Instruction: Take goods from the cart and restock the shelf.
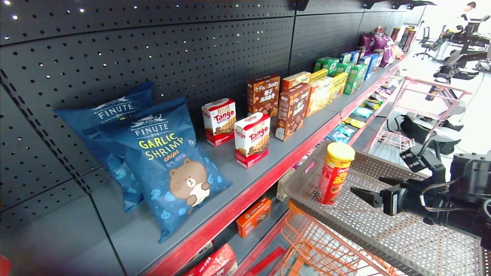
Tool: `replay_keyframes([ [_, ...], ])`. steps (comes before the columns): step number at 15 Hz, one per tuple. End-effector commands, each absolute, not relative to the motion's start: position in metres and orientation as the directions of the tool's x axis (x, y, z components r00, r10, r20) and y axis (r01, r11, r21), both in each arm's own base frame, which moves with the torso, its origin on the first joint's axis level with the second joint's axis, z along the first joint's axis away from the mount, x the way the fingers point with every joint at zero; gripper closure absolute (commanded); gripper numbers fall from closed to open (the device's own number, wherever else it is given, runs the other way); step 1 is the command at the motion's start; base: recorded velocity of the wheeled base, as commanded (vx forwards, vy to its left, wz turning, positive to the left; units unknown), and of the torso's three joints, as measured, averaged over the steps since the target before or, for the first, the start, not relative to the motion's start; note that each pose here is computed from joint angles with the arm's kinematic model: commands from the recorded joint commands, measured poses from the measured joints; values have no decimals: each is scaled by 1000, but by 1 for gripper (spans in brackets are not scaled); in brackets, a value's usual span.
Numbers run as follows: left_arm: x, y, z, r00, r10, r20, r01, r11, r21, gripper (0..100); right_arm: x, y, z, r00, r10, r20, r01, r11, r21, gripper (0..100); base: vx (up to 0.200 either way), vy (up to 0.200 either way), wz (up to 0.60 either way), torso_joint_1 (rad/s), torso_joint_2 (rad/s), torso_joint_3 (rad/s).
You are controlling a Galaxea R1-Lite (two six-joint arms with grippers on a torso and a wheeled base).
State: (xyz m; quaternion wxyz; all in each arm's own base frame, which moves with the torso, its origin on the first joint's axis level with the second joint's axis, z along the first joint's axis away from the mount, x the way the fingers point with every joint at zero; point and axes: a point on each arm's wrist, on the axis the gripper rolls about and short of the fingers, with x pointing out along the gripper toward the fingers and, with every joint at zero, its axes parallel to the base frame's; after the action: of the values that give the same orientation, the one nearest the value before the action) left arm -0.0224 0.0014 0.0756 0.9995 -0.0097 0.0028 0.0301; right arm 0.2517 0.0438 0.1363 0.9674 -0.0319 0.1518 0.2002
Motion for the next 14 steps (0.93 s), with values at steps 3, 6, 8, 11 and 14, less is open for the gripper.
replay_keyframes([
  [3,-22,1,76,998,61,-6,-61,998,-20,0,294,51,125,866,381,-324,-413,910,-33,0,0,0,0,0,0,0],
  [6,-22,1,76,998,60,-6,-60,998,-20,0,310,56,120,861,389,-328,-421,907,-30,0,0,0,0,0,0,0],
  [8,-22,1,76,998,61,-6,-61,998,-20,0,322,58,113,851,401,-338,-433,901,-22,0,0,0,0,0,0,0],
  [11,-22,1,76,998,61,-6,-61,998,-20,0,350,63,100,848,409,-336,-440,898,-18,0,0,0,0,0,0,0],
  [14,-22,1,76,998,61,-6,-61,998,-20,0,368,67,88,852,416,-319,-444,896,-19,0,0,0,0,0,0,0],
])
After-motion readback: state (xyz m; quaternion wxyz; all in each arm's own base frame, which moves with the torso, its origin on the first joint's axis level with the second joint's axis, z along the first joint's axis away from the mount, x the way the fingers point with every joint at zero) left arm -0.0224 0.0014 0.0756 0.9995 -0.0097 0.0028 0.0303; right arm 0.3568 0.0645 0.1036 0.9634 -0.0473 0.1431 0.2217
